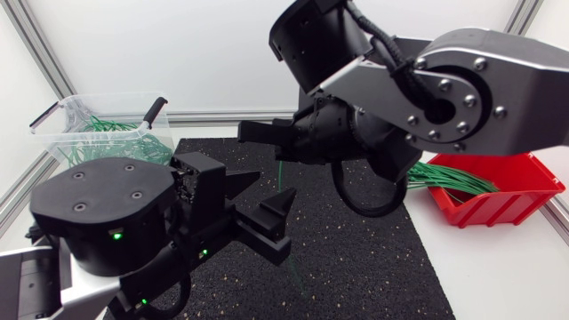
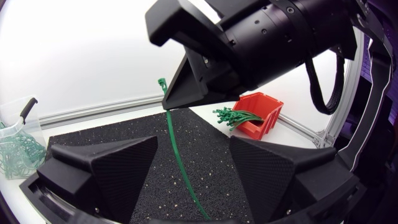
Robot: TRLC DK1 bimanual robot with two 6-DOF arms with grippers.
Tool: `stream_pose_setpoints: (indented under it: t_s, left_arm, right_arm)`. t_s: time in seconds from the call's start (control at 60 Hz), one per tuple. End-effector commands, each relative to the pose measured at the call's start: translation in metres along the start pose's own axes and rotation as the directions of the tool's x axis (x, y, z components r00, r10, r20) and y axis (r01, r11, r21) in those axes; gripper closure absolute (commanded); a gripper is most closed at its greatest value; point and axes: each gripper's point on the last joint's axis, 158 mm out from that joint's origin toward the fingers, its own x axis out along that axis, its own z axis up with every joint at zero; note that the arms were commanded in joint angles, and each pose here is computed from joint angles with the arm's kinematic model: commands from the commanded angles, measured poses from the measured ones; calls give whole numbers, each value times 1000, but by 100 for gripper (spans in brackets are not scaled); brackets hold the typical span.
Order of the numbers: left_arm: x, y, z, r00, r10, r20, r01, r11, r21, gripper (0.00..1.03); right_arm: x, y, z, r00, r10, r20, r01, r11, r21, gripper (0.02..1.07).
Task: Take a green cable tie from the red box, thread the tail through the head to close it, then place it in the transparent bin on the left.
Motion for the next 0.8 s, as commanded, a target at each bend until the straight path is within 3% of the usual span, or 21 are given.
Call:
stream_pose_setpoints:
  t_s: [0.0,0.217,0.3,0.367,0.533,0.65,0.783]
  left_arm:
    - [2,3,-16,1000,12,-27,-11,999,31,30]
    - [5,11,-25,998,32,-49,-30,999,41,30]
    - [5,11,-23,999,30,-33,-29,999,40,39]
    - [6,10,-20,999,29,-26,-27,999,47,41]
    - [8,11,-19,999,29,-15,-28,998,52,62]
    - [8,12,-21,999,31,-19,-30,998,63,68]
    - [8,12,-24,999,32,-21,-30,995,92,85]
  right_arm:
    - [0,3,3,1000,-15,2,14,1000,25,101]
    - [-1,4,0,1000,-19,-9,19,1000,15,101]
    - [-1,7,-3,1000,-15,-13,15,1000,8,101]
    - [-1,8,-6,1000,-19,-24,19,1000,1,101]
    - [-2,11,-10,999,-17,-34,16,1000,-7,101]
    - [-3,10,-11,999,-20,-35,20,1000,-8,101]
    - [-7,14,-12,999,-18,-31,17,1000,-18,101]
